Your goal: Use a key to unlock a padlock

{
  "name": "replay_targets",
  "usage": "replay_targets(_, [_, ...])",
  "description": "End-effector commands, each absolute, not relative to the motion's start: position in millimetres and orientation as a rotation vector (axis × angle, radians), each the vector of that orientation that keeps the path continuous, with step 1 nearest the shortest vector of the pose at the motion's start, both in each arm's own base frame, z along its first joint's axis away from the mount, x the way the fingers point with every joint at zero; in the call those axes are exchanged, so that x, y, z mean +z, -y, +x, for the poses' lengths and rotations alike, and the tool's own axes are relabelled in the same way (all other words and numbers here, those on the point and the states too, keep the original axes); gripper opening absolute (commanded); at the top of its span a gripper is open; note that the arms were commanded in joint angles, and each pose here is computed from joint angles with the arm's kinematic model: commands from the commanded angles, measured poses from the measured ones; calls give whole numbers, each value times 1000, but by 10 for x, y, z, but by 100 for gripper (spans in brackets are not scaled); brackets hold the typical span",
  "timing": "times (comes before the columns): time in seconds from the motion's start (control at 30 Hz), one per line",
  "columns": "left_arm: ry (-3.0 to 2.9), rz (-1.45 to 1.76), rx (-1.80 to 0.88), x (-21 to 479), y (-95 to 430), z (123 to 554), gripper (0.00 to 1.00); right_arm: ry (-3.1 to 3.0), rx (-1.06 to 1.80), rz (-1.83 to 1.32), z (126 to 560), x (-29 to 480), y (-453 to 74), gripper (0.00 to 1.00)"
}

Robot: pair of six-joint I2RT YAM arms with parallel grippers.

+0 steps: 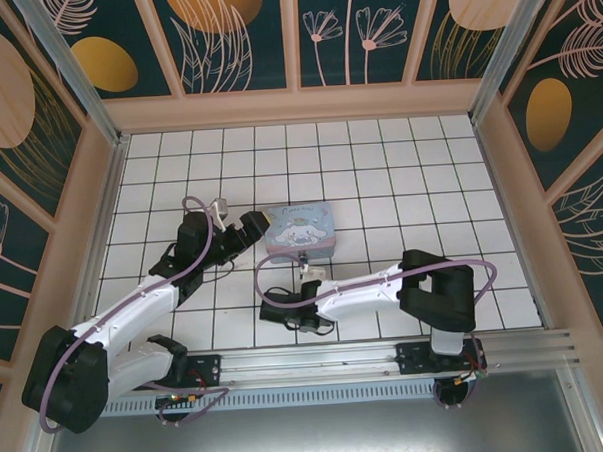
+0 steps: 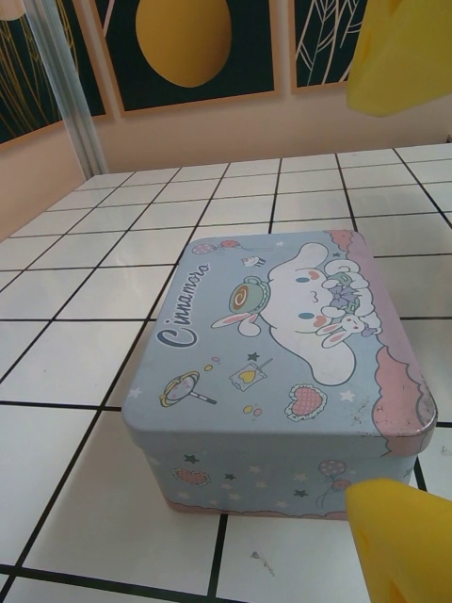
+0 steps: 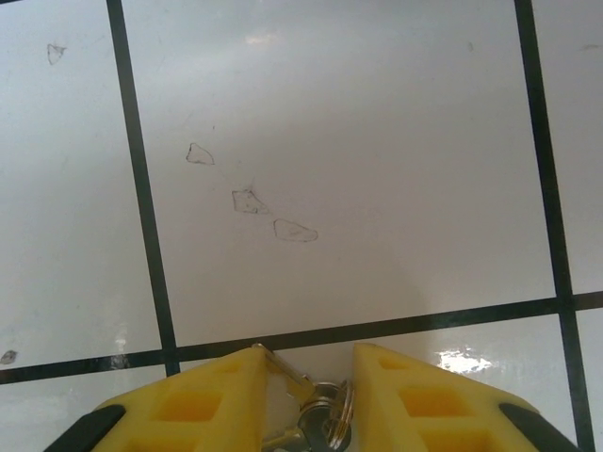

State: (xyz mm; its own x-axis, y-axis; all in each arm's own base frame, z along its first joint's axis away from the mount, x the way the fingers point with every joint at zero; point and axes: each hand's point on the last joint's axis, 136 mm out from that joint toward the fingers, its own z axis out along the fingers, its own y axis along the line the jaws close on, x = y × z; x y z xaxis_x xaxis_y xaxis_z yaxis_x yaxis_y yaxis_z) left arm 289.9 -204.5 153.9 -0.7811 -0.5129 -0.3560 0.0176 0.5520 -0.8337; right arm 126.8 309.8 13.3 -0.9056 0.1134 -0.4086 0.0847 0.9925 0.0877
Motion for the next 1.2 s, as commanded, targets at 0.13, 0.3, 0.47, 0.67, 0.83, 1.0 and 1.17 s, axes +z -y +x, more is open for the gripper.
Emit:
replay_targets(0.13, [-2178,-403,-1198,1582,2027,2933,99,-2854,106,111,944,-128,-3140,20])
replay_targets(0.3, [-2182,-405,-1195,1564,2023,2927,98,-2860,151,109,933,-137,-3131,0])
replay_targets(0.47, [-2189,-405,-1190,1538,2016,2915,98,-2836,221,126,985,-67,-3133,0])
replay_targets(0.67, [-2192,-405,-1192,1527,2015,2903,99,-2768,317,156,1089,149,-3181,0])
replay_targets(0.83, [-2192,-404,-1194,1525,2016,2898,99,-2714,394,215,1182,307,-3162,0])
replay_targets(1.0, [-2196,-402,-1197,1521,2021,2893,98,-2670,456,263,1252,461,-3124,0])
replay_targets(1.17, [-2199,-400,-1210,1522,2037,2887,98,-2621,508,310,1334,636,-3059,0])
